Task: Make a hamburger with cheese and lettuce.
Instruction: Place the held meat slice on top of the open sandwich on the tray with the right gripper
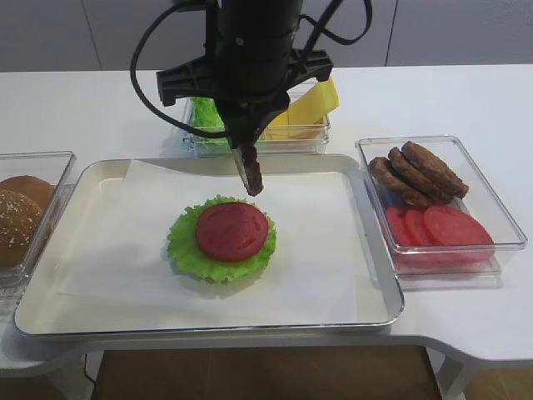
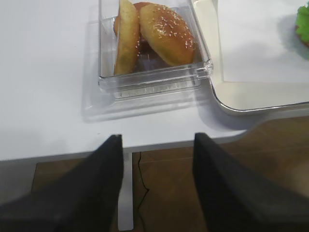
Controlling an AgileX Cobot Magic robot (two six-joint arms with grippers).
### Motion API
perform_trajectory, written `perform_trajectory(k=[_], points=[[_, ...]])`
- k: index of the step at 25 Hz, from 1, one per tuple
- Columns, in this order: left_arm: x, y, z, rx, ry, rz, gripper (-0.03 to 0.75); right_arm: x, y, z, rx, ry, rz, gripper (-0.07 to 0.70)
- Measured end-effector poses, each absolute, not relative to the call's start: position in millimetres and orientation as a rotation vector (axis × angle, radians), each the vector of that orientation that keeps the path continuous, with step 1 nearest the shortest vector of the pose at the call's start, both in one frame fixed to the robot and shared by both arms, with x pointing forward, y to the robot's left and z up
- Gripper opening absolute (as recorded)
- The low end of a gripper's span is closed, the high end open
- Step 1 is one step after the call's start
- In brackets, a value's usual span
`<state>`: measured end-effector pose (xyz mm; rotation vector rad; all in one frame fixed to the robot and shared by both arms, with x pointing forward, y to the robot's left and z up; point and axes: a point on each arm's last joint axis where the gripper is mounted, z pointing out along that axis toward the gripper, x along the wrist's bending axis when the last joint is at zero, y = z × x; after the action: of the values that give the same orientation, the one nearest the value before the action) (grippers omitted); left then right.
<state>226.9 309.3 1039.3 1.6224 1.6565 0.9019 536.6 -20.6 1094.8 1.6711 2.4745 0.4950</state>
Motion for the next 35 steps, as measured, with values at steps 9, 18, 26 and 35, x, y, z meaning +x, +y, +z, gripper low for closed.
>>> perform_trajectory(k=[9, 18, 26, 35], points=[[226.9, 309.3, 1039.3, 1.622, 1.656, 0.902, 0.353, 536.6, -24.5, 1091.2, 1.530, 2.524, 0.447, 0.128], [226.9, 309.3, 1039.3, 1.622, 1.656, 0.902, 0.353, 529.2, -29.2, 1098.8, 1.538, 2.533, 0.471, 0.128], [226.9, 309.3, 1039.3, 1.622, 1.656, 0.902, 0.353, 526.8, -29.7, 1092.0, 1.576, 2.542, 0.443, 0.128], [226.9, 309.2, 1039.3, 1.622, 1.656, 0.900, 0.353, 527.9, -27.1, 1085.3, 1.620, 2.541, 0.429, 0.128]])
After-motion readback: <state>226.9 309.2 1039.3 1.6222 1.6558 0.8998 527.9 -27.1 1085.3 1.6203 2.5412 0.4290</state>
